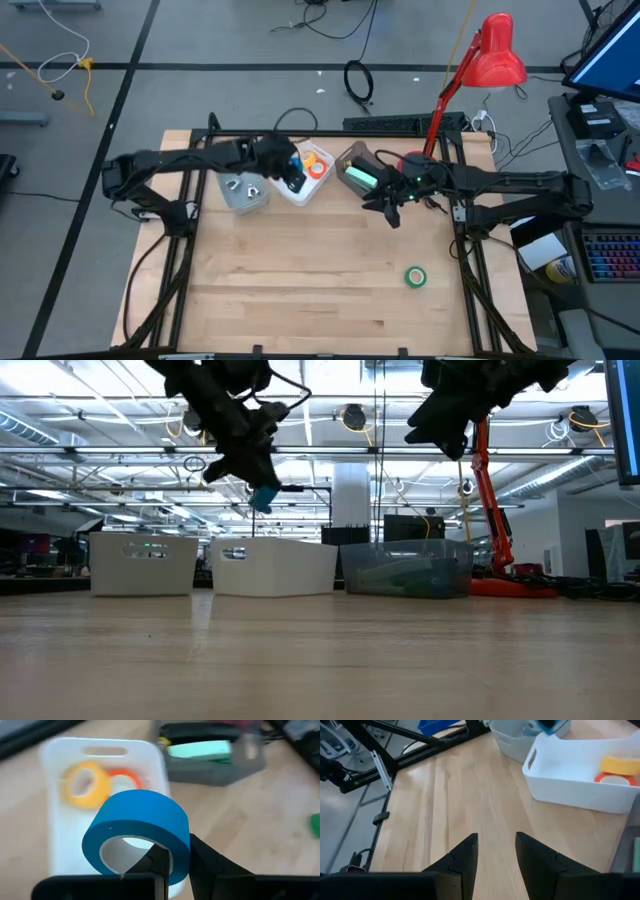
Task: Pick and place Stapler, Stapler remover, tape
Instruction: Put the blue tape into the white bin
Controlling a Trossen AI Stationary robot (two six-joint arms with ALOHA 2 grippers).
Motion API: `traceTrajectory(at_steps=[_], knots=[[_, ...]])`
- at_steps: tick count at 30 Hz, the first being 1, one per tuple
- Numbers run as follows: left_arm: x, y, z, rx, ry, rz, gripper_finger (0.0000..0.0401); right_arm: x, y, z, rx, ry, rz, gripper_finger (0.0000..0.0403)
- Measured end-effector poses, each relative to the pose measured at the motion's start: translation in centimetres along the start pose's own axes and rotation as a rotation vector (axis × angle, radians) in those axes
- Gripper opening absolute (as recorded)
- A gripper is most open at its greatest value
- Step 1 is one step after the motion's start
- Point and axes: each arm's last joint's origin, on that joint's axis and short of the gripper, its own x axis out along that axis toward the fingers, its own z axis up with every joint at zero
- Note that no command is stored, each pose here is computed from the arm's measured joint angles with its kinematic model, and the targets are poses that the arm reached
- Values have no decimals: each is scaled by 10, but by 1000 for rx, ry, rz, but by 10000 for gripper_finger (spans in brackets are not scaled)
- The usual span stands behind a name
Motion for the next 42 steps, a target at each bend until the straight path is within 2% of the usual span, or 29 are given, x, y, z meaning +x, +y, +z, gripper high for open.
traceTrajectory(at_steps=[6, 10, 17, 21, 28, 31, 36, 42], knots=[[-8, 23, 14, 3, 36, 88, 41, -4, -1, 1, -48, -10, -7, 121], [-8, 25, 14, 16, 51, 81, 41, -12, -4, 4, -55, -44, -26, 123], [27, 18, 7, 34, 128, 31, 41, -28, -5, 7, -55, -110, -118, 120], [53, 25, -3, 24, 219, 66, 41, -32, -4, 6, -53, -113, -122, 120], [78, 34, 7, 60, 292, 126, 41, -33, -3, 7, -53, -120, -120, 119], [89, 30, 18, 106, 299, 130, 41, -33, -3, 7, -53, -119, -121, 119], [110, 30, 23, 160, 434, 185, 41, -33, -3, 7, -52, -119, -121, 120], [113, 31, 24, 199, 512, 242, 41, -33, -3, 7, -53, -119, -121, 120]])
